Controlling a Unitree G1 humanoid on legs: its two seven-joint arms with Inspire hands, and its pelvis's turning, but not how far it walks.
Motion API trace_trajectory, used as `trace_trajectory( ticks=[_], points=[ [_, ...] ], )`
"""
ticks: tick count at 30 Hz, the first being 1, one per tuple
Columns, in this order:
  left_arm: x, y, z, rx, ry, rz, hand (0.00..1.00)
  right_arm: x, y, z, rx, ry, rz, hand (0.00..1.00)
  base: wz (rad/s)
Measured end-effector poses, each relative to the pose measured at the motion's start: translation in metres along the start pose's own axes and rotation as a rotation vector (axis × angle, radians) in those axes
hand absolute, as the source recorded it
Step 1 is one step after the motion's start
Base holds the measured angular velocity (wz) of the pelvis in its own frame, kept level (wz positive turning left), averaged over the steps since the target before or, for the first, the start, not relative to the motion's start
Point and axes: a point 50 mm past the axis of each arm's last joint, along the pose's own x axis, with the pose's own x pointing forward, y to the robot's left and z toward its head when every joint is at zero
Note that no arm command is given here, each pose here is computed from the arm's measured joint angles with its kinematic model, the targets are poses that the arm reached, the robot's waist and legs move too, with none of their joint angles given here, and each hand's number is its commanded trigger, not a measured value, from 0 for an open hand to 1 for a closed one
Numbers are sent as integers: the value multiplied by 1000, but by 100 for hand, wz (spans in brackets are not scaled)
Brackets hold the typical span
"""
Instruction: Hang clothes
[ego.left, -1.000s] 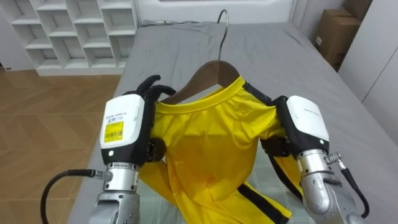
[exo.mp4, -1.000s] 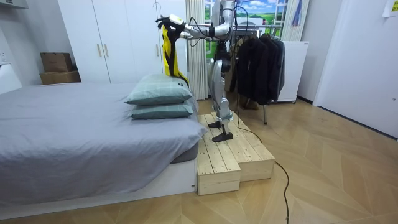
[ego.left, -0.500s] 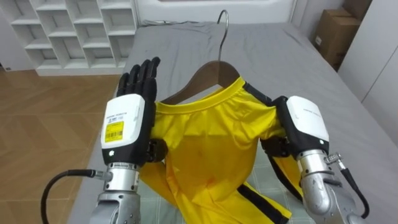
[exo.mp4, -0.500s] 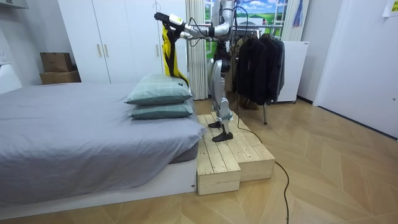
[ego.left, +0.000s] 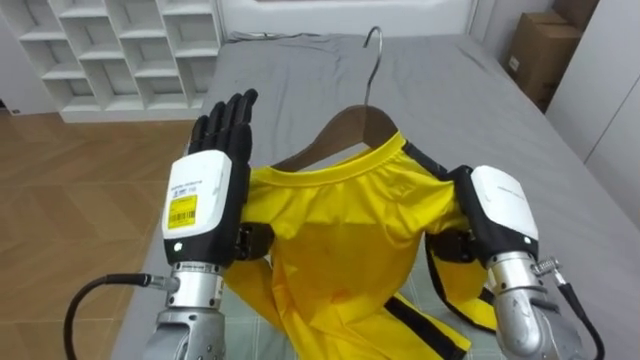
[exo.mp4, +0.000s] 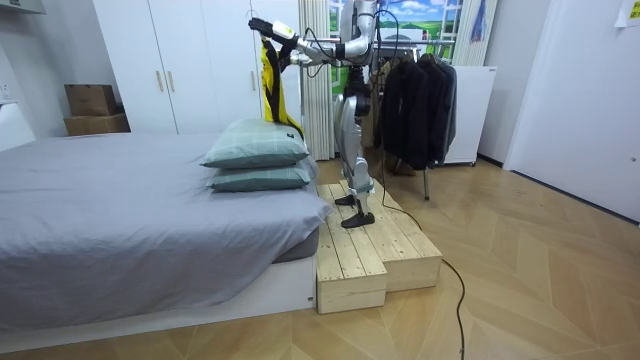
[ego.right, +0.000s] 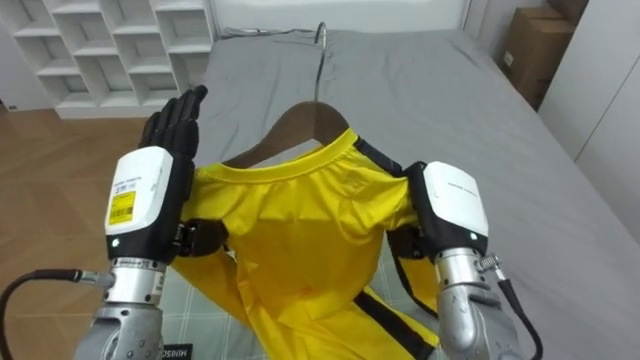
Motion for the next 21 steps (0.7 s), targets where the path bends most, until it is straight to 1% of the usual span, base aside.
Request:
trace_trajectory(
  ticks=[5, 10, 15, 21],
  points=[
    [0, 1, 0, -1, -18, 0, 0, -4, -1, -16, 29, 65, -5, 100, 0],
    [0, 1, 2, -12, -29, 2, 0, -2, -12, -25, 67, 107, -59, 100, 0],
    [-1, 1, 3, -49, -20, -19, 0, -2, -15, -28, 98, 125, -75, 100, 0],
    [-1, 0, 6, -59, -39, -48, 0, -2, -16, -28, 110, 125, -81, 100, 0]
  ],
)
